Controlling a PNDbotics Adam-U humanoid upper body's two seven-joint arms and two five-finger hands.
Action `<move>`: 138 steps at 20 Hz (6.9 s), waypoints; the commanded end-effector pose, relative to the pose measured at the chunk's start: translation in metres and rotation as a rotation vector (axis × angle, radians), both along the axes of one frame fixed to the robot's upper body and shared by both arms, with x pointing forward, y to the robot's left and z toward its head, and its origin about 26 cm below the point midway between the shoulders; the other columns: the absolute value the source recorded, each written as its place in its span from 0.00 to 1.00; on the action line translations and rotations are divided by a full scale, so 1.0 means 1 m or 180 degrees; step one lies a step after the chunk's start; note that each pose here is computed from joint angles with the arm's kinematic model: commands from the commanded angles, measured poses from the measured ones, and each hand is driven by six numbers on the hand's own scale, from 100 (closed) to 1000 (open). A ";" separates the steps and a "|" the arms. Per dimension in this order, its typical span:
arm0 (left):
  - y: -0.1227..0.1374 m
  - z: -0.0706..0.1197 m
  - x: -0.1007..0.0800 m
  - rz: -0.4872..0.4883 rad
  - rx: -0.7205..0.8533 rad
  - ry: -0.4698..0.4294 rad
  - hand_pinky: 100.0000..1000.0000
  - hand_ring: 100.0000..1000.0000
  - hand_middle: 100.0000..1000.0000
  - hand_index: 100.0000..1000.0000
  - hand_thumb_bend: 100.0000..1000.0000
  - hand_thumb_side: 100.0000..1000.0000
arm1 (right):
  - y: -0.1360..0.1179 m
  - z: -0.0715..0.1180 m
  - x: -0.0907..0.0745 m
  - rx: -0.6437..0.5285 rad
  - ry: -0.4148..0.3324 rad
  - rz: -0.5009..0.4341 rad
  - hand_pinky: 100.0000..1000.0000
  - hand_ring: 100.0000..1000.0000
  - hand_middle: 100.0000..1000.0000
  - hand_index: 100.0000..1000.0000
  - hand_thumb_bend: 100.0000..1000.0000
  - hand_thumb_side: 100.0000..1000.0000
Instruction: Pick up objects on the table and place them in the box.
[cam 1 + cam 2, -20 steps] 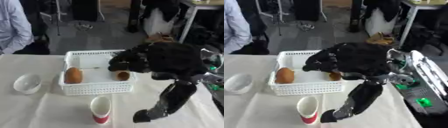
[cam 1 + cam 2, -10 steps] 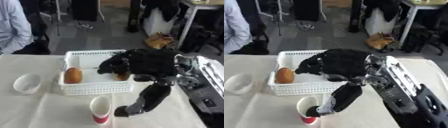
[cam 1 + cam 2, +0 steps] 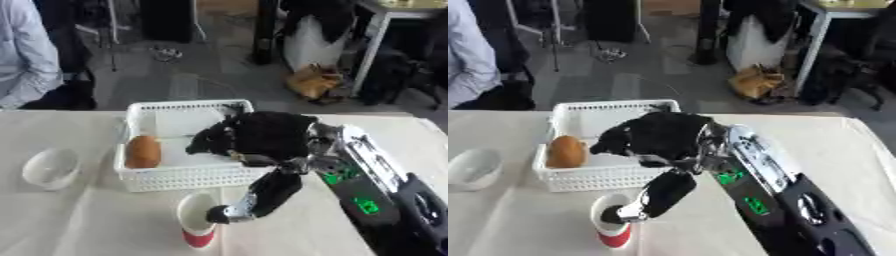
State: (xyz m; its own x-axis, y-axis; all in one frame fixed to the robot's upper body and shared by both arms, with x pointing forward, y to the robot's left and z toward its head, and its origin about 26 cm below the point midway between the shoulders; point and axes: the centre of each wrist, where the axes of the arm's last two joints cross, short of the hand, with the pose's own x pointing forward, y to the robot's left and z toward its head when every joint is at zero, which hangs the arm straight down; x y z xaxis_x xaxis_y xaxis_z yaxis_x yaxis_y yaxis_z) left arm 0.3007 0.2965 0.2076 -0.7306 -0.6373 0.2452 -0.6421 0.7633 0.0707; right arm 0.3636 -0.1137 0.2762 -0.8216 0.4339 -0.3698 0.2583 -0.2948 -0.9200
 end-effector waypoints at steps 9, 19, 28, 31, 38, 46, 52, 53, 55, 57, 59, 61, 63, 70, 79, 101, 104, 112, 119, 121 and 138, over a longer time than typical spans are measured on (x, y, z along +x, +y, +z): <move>-0.001 0.004 -0.003 -0.0031 0.0000 -0.0031 0.89 0.84 0.90 0.96 0.16 1.00 | 0.014 -0.014 0.011 -0.0400 0.0101 -0.0093 0.78 0.91 0.95 1.00 0.61 1.00; -0.001 0.003 -0.003 -0.0047 -0.0010 -0.0011 0.89 0.83 0.89 0.93 0.17 1.00 | 0.021 -0.023 0.018 -0.0528 0.0335 -0.0084 0.80 0.95 0.96 1.00 0.70 1.00; -0.001 0.001 -0.003 -0.0057 -0.0034 0.0009 0.89 0.83 0.88 0.91 0.17 1.00 | 0.027 -0.035 0.027 -0.0709 0.0438 -0.0155 0.80 0.96 0.97 1.00 0.70 1.00; -0.001 0.001 -0.003 -0.0061 -0.0040 0.0011 0.89 0.83 0.88 0.90 0.16 1.00 | 0.028 -0.040 0.031 -0.0772 0.0440 -0.0184 0.81 0.96 0.97 1.00 0.70 1.00; -0.002 0.001 -0.003 -0.0086 -0.0052 0.0025 0.89 0.82 0.86 0.88 0.16 1.00 | 0.032 -0.051 0.039 -0.1021 0.0487 -0.0246 0.80 0.96 0.97 1.00 0.74 0.82; -0.003 0.000 -0.003 -0.0116 -0.0070 0.0043 0.90 0.82 0.84 0.87 0.16 1.00 | 0.033 -0.054 0.047 -0.1194 0.0520 -0.0392 0.78 0.96 0.98 1.00 0.78 0.62; -0.004 0.000 -0.003 -0.0135 -0.0079 0.0051 0.90 0.83 0.83 0.85 0.15 1.00 | 0.033 -0.058 0.052 -0.1213 0.0574 -0.0408 0.77 0.95 0.97 1.00 0.78 0.62; -0.004 0.000 -0.003 -0.0137 -0.0081 0.0054 0.90 0.82 0.83 0.84 0.15 1.00 | 0.033 -0.059 0.053 -0.1205 0.0575 -0.0407 0.76 0.95 0.97 1.00 0.78 0.62; -0.004 -0.001 -0.003 -0.0141 -0.0082 0.0061 0.90 0.82 0.83 0.84 0.15 1.00 | 0.034 -0.060 0.054 -0.1189 0.0577 -0.0395 0.76 0.95 0.97 1.00 0.78 0.62; -0.005 -0.001 -0.003 -0.0145 -0.0080 0.0067 0.91 0.83 0.83 0.84 0.15 1.00 | 0.035 -0.061 0.054 -0.1189 0.0580 -0.0382 0.76 0.95 0.97 1.00 0.78 0.63; -0.005 -0.001 -0.003 -0.0152 -0.0075 0.0074 0.91 0.82 0.83 0.84 0.15 1.00 | 0.036 -0.061 0.054 -0.1178 0.0579 -0.0365 0.76 0.95 0.96 1.00 0.78 0.66; -0.005 -0.001 -0.003 -0.0157 -0.0076 0.0075 0.91 0.82 0.83 0.84 0.15 1.00 | 0.037 -0.061 0.055 -0.1170 0.0578 -0.0354 0.76 0.95 0.96 1.00 0.77 0.66; -0.005 0.000 -0.002 -0.0163 -0.0077 0.0074 0.91 0.82 0.82 0.83 0.15 1.00 | 0.038 -0.062 0.055 -0.1178 0.0578 -0.0361 0.76 0.94 0.96 1.00 0.77 0.65; -0.006 0.000 -0.002 -0.0183 -0.0084 0.0077 0.91 0.82 0.81 0.82 0.14 1.00 | 0.040 -0.067 0.058 -0.1167 0.0563 -0.0392 0.72 0.91 0.94 1.00 0.72 0.67; -0.008 0.000 -0.002 -0.0225 -0.0084 0.0093 0.91 0.82 0.81 0.81 0.12 1.00 | 0.036 -0.078 0.067 -0.1275 0.0534 -0.0509 0.73 0.91 0.95 1.00 0.72 0.66; -0.008 -0.001 -0.002 -0.0229 -0.0108 0.0112 0.91 0.82 0.80 0.80 0.09 1.00 | 0.018 -0.085 0.073 -0.1185 0.0624 -0.0558 0.52 0.72 0.82 0.93 0.48 0.49; -0.008 -0.001 -0.002 -0.0223 -0.0112 0.0111 0.91 0.82 0.80 0.80 0.09 1.00 | 0.017 -0.086 0.073 -0.1196 0.0660 -0.0558 0.50 0.68 0.72 0.84 0.45 0.47; -0.007 -0.001 -0.002 -0.0210 -0.0118 0.0113 0.92 0.82 0.80 0.80 0.09 1.00 | 0.017 -0.080 0.072 -0.1183 0.0711 -0.0546 0.46 0.65 0.67 0.74 0.40 0.45; -0.007 -0.001 -0.002 -0.0194 -0.0123 0.0127 0.92 0.82 0.80 0.80 0.08 1.00 | 0.017 -0.073 0.068 -0.1131 0.0694 -0.0512 0.46 0.62 0.63 0.72 0.37 0.46; -0.007 -0.001 -0.002 -0.0193 -0.0123 0.0128 0.92 0.82 0.80 0.80 0.08 1.00 | 0.018 -0.070 0.067 -0.1114 0.0678 -0.0498 0.45 0.62 0.63 0.71 0.36 0.46; -0.007 -0.002 -0.002 -0.0184 -0.0122 0.0148 0.92 0.82 0.80 0.80 0.08 1.00 | 0.023 -0.024 0.052 -0.0959 0.0398 -0.0325 0.42 0.56 0.55 0.68 0.27 0.51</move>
